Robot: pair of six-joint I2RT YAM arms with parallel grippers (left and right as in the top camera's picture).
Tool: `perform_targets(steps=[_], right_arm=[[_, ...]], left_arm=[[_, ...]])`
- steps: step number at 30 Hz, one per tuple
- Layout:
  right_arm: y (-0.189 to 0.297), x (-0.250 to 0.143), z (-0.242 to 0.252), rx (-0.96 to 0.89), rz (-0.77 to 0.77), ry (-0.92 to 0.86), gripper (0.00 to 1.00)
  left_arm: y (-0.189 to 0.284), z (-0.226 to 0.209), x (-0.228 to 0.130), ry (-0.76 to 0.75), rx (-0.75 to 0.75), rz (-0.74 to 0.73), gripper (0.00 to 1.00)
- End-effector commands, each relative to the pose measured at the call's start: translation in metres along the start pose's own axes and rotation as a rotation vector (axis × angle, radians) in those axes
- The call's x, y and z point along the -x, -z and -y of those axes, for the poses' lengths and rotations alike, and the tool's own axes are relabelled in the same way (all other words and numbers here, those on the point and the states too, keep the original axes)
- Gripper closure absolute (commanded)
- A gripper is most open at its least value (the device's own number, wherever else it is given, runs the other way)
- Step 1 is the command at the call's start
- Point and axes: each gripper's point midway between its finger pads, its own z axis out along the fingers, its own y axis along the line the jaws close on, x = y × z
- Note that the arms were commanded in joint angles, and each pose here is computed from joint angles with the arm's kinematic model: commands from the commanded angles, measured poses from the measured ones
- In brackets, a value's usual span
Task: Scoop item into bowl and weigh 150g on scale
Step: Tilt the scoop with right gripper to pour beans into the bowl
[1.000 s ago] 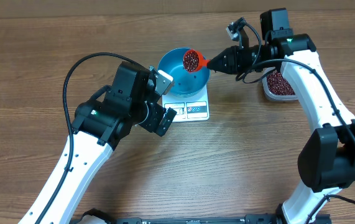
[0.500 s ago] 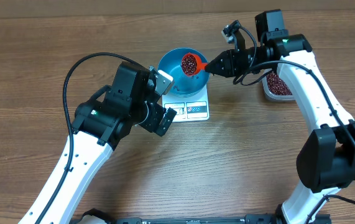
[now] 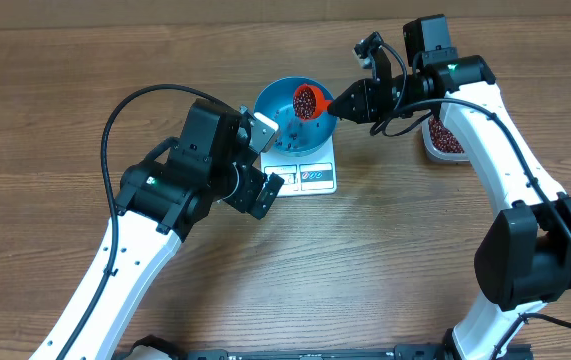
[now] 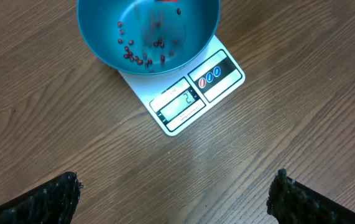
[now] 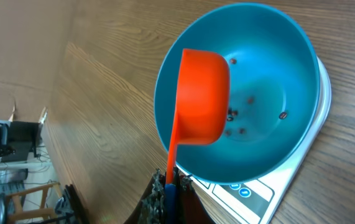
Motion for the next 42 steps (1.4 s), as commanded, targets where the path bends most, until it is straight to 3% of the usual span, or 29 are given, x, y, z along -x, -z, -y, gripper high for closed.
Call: perform_targets(steps=[1, 15, 28, 42], right_arm=[[0.015, 0.010, -0.021, -0.003, 0.036, 0.116, 0.96], [0.015, 0.015, -0.022, 0.000, 0.054, 0.061, 0.96], [0.013, 0.018, -0.024, -0.188, 0.065, 0.202, 0.96], [0.010, 0.015, -0.032, -0.228, 0.058, 0.230, 0.97]], left_arm=[[0.000, -0.001, -0.002, -0.018, 0.008, -0.001, 0.00], [0.000, -0.001, -0.002, -0.018, 0.008, -0.001, 0.00], [0.000, -0.001, -0.002, -0.018, 0.008, -0.001, 0.00], [0.000, -0.001, -0.002, -0.018, 0.008, -0.001, 0.00]])
